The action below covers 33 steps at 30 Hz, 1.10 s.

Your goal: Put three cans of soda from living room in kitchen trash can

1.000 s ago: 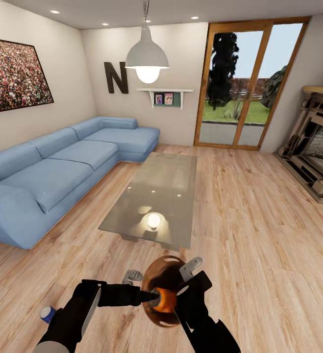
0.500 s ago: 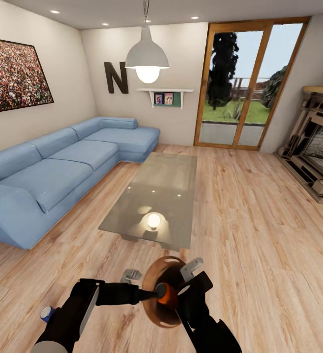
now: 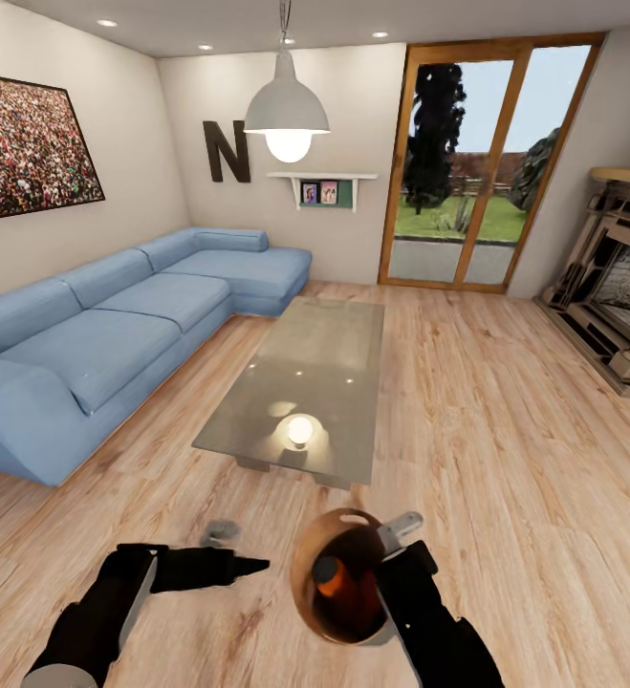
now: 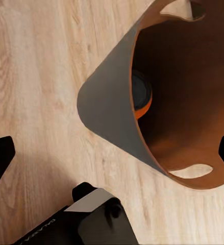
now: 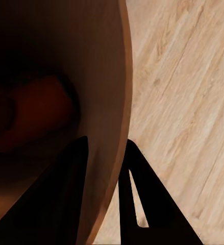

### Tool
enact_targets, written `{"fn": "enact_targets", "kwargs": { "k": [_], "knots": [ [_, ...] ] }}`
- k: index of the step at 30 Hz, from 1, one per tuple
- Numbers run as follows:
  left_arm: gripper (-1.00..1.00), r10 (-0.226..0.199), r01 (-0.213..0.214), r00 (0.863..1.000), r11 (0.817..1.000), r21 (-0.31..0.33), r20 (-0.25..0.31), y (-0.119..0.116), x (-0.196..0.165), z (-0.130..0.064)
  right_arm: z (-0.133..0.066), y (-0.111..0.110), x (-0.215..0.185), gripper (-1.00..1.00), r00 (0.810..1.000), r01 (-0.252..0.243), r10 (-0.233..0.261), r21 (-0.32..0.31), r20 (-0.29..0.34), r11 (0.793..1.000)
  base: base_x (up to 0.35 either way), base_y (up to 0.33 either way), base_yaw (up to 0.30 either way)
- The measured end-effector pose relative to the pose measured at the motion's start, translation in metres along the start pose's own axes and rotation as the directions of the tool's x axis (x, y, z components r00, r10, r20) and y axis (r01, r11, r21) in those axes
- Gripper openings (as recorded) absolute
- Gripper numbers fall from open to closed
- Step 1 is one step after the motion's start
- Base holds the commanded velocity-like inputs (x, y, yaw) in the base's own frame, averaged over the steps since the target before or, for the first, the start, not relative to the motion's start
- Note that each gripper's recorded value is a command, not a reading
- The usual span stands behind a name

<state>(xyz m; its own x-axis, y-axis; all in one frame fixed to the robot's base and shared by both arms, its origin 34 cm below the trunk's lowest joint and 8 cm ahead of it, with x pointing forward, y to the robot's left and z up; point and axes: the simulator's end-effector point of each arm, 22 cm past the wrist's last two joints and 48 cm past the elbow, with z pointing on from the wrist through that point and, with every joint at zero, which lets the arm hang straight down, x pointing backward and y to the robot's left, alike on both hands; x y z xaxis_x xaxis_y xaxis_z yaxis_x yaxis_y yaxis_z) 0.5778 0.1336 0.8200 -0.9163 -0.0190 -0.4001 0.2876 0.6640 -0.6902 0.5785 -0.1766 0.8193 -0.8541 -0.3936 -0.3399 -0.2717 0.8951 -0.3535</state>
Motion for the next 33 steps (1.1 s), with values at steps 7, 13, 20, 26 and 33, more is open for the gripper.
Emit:
{"fn": "enact_targets", "kwargs": {
  "k": [7, 13, 20, 26, 33],
  "knots": [
    [1.0, -0.032, 0.034, 0.998, 0.999, -0.027, 0.045, 0.018, -0.009, -0.016, 0.015, -0.034, 0.021, -1.0, 0.999, 0.023, -0.023, 0.028, -0.032, 0.999, 0.0, 0.0, 0.0],
    [1.0, -0.033, 0.035, 0.998, 0.998, -0.049, 0.046, 0.028, -0.009, -0.024, 0.026, -0.052, 0.034, -1.0, 0.998, -0.033, 0.032, -0.02, -0.051, 0.999, 0.0, 0.0, 0.0],
    [1.0, -0.063, 0.071, 0.997, 0.976, -0.207, 0.045, 0.073, 0.0, -0.036, 0.035, -0.079, 0.05, -1.0, 0.993, -0.107, 0.1, -0.115, -0.065, 0.988, 0.0, 0.0, 0.0],
    [1.0, -0.132, 0.124, 0.991, 0.927, -0.353, 0.0, 0.113, 0.035, -0.033, 0.036, -0.082, 0.053, -1.0, 0.993, -0.115, 0.107, -0.167, -0.057, 0.979, 0.0, 0.0, 0.0],
    [1.0, -0.157, 0.134, 0.987, 0.882, -0.451, -0.014, 0.137, 0.051, -0.038, 0.037, -0.083, 0.052, -1.0, 0.993, -0.111, 0.104, -0.175, -0.047, 0.978, 0.0, 0.0, 0.0]
  ]
}}
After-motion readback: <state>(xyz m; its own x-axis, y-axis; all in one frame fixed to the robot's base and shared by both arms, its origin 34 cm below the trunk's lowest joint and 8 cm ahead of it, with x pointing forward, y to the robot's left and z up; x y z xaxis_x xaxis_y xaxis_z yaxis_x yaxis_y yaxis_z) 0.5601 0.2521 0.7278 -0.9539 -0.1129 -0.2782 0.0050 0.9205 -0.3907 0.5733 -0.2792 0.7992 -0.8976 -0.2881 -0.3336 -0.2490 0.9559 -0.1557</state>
